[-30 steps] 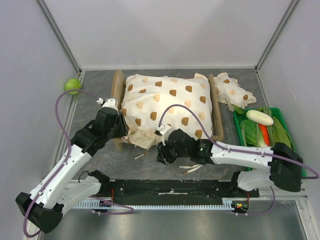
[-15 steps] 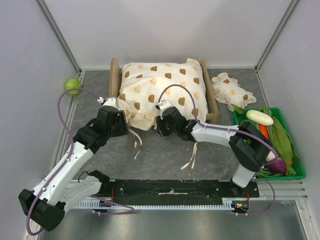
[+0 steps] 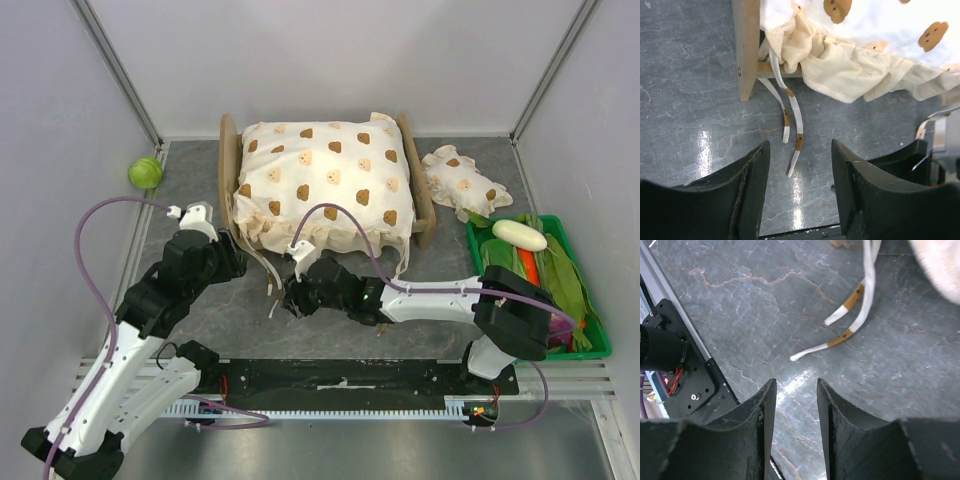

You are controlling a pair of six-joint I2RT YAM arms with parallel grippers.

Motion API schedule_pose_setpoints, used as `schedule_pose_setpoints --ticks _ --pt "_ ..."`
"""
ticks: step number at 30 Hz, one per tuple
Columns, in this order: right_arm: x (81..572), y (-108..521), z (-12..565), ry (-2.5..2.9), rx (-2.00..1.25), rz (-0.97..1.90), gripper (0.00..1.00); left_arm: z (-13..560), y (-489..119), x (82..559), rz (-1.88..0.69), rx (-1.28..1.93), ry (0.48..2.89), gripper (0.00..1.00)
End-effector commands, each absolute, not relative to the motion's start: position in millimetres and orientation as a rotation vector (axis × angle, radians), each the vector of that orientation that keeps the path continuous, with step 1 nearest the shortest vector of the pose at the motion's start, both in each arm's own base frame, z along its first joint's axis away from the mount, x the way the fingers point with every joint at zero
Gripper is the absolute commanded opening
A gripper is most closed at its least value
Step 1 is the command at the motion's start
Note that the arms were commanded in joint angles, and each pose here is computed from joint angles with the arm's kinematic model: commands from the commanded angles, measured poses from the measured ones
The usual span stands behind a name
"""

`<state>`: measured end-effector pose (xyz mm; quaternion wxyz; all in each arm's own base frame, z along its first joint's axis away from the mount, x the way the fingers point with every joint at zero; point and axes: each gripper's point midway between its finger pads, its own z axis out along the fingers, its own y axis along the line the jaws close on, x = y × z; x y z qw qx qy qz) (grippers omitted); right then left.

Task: Set up the pet bed

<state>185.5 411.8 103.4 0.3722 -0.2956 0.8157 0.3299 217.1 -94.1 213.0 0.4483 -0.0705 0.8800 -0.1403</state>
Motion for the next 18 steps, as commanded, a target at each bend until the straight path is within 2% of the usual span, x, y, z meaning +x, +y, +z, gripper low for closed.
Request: schedule_pose_setpoints --ticks 1,10,18 --pt "191 441 132 1.999 -0.63 0.874 0.45 219 -78 209 -0.311 -0.269 2.141 0.59" --pt "208 487 103 2.044 -0.63 0.799 0.44 213 -65 205 -0.247 -0.275 2.137 0.63" --pt "238 492 63 2.096 -0.593 0.571 0.44 217 -63 204 -0.244 -0.263 2.12 0.67"
